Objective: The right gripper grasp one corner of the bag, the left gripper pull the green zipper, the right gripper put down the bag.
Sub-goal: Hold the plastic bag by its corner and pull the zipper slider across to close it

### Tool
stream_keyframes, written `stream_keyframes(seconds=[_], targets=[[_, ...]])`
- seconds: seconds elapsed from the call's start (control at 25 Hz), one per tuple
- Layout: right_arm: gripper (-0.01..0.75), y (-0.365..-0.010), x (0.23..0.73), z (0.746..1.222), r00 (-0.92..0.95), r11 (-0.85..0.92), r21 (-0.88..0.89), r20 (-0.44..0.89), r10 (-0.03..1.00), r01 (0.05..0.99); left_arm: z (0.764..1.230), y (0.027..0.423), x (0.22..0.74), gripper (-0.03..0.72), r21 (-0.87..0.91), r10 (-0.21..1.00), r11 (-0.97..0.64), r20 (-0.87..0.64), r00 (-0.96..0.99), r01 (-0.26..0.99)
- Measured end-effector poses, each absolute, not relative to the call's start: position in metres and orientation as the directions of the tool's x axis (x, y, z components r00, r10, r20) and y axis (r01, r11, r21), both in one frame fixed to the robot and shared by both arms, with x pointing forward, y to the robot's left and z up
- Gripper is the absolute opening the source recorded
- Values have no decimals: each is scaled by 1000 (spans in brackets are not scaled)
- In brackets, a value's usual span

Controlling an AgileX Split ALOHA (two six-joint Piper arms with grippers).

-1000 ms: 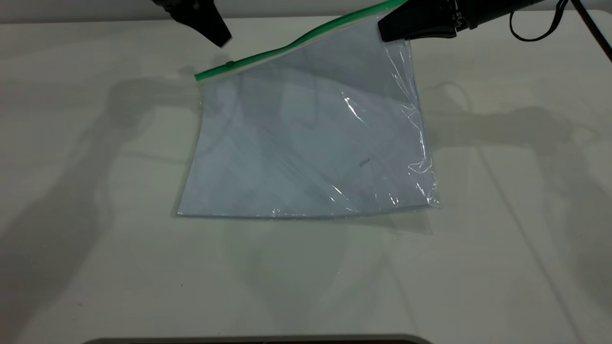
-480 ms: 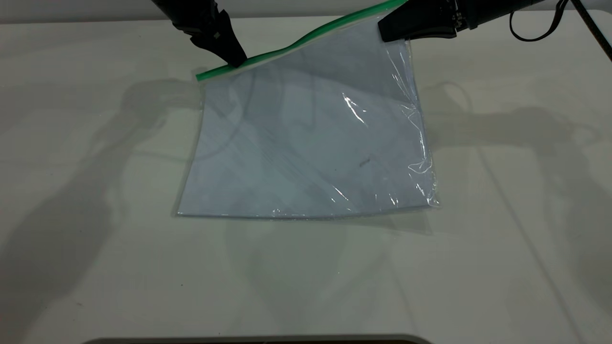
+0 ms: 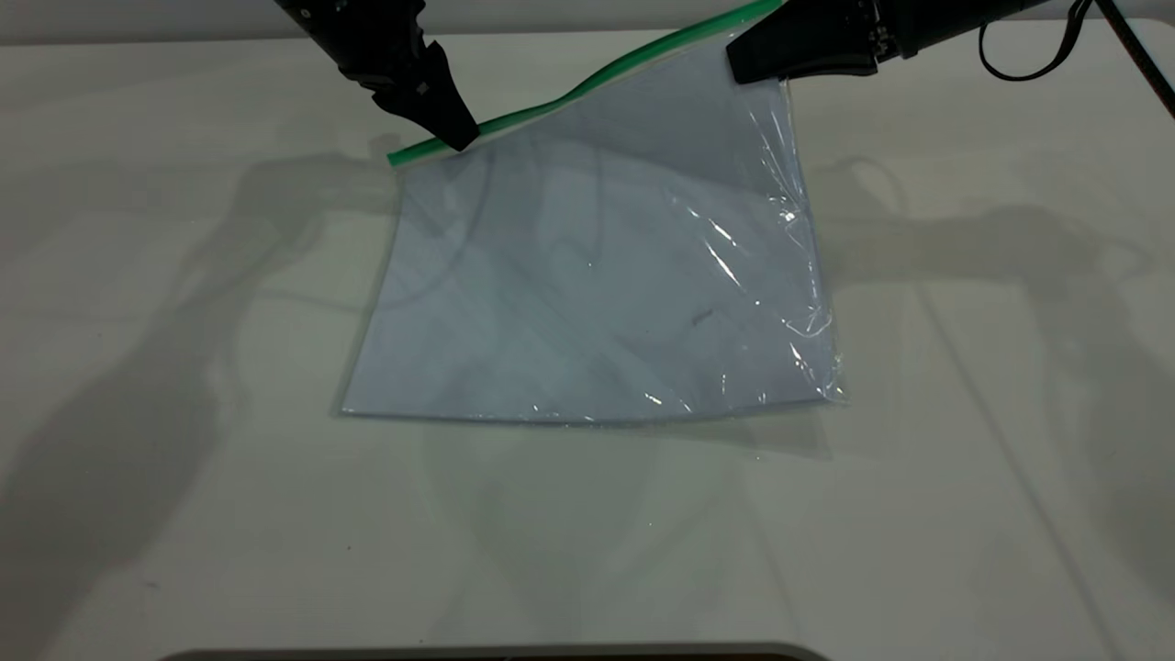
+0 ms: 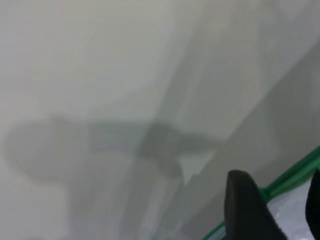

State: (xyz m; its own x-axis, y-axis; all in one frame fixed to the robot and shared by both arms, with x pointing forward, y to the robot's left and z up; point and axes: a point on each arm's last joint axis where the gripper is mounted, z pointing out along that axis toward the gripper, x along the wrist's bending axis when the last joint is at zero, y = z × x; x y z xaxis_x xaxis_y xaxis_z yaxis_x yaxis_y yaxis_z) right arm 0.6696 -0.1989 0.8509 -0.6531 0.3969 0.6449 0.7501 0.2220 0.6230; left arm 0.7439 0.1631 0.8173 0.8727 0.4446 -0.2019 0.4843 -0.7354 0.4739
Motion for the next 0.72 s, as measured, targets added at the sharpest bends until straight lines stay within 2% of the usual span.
stream_keyframes(seconds=[0.24, 0.56, 0.72], targets=[[33, -199, 669, 851, -655, 226, 622, 645, 394, 749, 817, 163, 742, 342, 465, 433, -741, -221, 874, 485], [33, -199, 669, 851, -655, 228, 622, 645, 394, 749, 817, 164, 742, 143, 464, 435, -741, -220, 873, 486], [33, -199, 669, 851, -655, 228, 622, 645, 394, 749, 817, 166, 742, 76, 453, 431, -752, -214, 877, 479]])
